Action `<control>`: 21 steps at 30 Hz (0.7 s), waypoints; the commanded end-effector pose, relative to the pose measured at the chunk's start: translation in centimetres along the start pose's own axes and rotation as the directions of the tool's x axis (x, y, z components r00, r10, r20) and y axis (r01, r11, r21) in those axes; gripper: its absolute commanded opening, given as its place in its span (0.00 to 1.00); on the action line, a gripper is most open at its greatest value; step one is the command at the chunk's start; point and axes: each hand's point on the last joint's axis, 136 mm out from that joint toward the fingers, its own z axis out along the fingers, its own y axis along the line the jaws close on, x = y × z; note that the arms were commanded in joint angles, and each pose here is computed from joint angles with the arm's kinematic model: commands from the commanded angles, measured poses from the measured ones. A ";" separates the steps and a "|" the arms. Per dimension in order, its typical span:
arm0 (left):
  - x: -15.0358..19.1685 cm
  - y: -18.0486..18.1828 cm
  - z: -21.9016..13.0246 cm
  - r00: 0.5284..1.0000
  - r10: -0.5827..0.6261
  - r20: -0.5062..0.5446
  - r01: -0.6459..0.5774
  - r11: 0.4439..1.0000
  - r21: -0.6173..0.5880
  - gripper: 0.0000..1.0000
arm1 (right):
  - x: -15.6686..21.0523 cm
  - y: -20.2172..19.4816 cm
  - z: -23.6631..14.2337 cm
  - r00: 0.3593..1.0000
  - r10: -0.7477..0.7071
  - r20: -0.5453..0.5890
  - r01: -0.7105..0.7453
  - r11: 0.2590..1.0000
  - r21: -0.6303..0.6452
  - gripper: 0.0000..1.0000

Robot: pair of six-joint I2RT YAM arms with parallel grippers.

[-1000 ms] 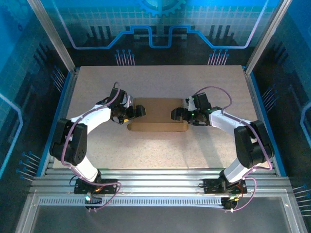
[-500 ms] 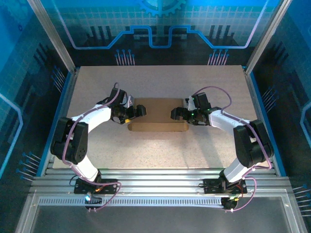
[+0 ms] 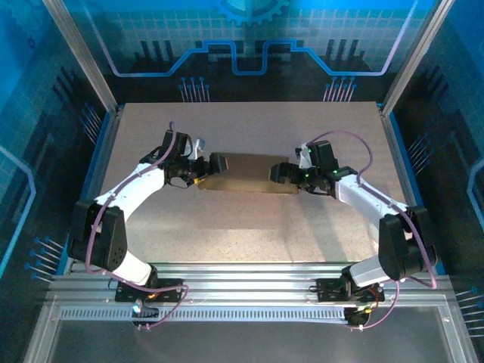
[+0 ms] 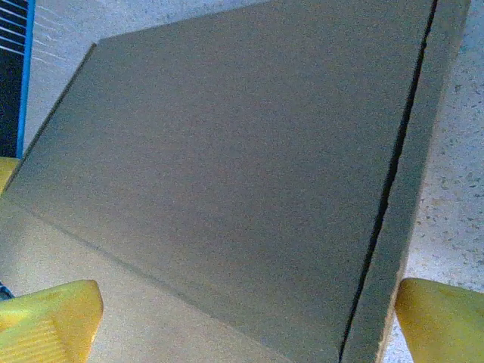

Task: Fold the paper box

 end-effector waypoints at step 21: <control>0.2 -6.5 -4.1 0.989 -0.122 -0.080 0.136 0.969 0.206 0.99 | -1.4 4.1 -5.7 0.991 0.129 0.048 -0.122 0.986 -0.117 1.00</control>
